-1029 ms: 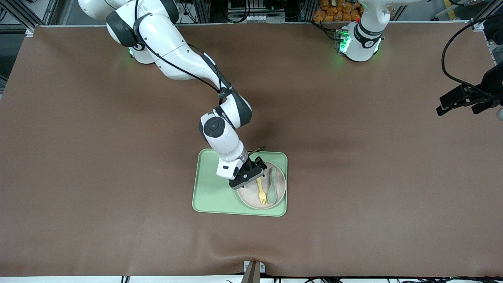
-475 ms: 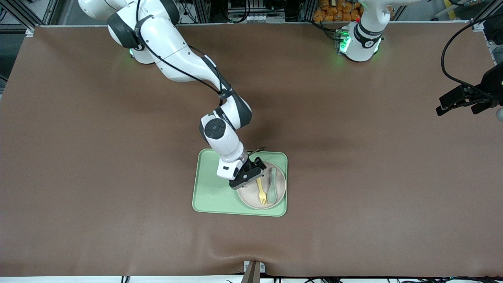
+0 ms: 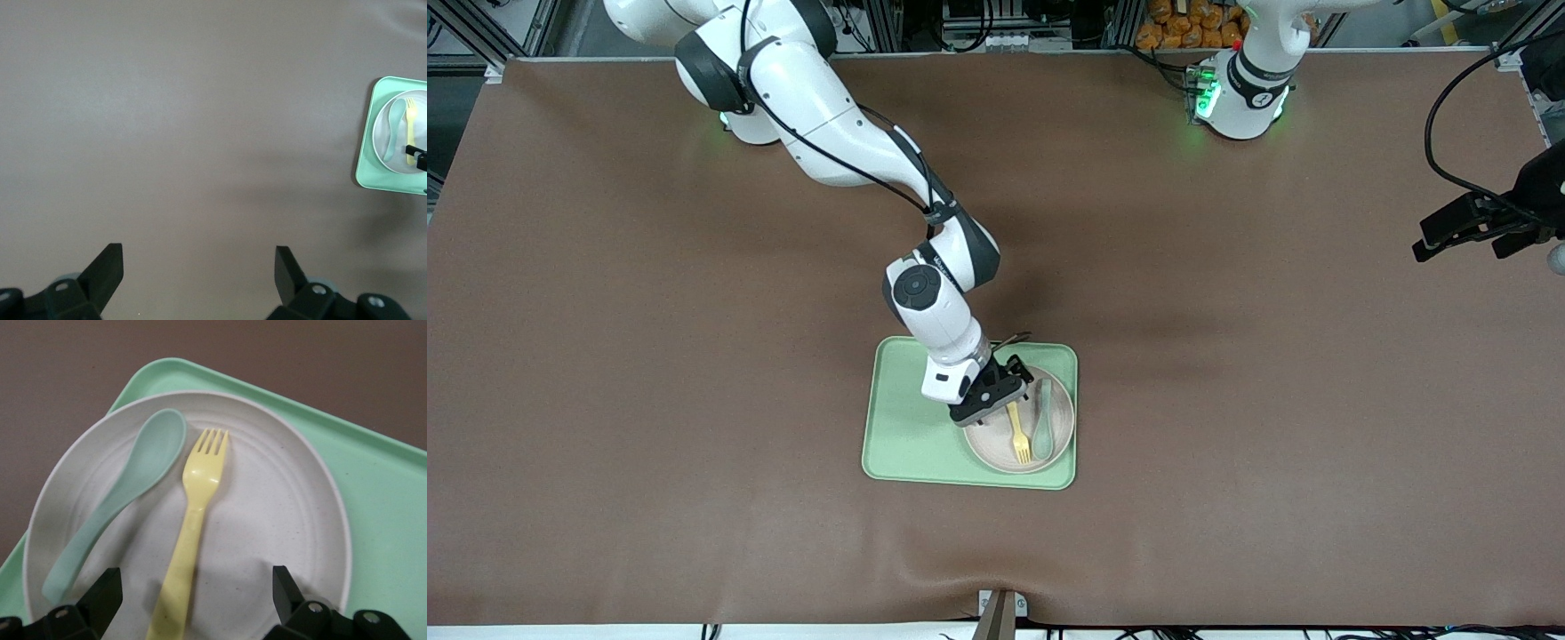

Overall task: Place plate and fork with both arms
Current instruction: 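Lower the right gripper and grasp the yellow fork handle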

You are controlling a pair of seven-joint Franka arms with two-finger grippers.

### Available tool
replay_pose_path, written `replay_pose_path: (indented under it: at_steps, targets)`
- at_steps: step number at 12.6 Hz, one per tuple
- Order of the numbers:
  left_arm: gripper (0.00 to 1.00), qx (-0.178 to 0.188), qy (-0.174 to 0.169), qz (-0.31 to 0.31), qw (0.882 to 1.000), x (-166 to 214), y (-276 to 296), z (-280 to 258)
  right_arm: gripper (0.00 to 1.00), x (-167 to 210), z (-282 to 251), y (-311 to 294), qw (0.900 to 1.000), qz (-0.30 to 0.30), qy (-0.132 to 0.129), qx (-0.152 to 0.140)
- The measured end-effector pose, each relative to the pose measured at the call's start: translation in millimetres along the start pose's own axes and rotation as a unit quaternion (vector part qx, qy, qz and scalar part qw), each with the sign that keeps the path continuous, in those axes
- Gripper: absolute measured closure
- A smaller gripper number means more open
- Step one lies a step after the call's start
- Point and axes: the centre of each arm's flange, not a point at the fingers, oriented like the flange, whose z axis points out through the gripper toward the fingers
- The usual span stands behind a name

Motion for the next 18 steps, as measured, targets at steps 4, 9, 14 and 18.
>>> replay_pose_path:
  at_steps: [4,9,14,18]
  targets:
    - [0.00,0.000,-0.001,0.000,1.000,0.0,-0.1,0.9,0.00,-3.5,1.5,-14.0,0.998,-0.060,0.000,-0.018]
    - [0.00,0.000,-0.002,0.000,1.000,-0.1,-0.1,1.8,0.00,-4.7,4.9,-7.5,0.997,-0.071,-0.001,-0.028]
    - [0.00,0.000,-0.002,0.000,1.000,0.0,-0.3,2.1,0.19,-7.5,8.6,-5.9,0.997,-0.075,-0.004,-0.029]
    - [0.00,0.000,-0.002,-0.001,1.000,0.0,-1.1,2.2,0.68,-2.9,4.3,-4.1,0.997,-0.075,0.003,-0.031]
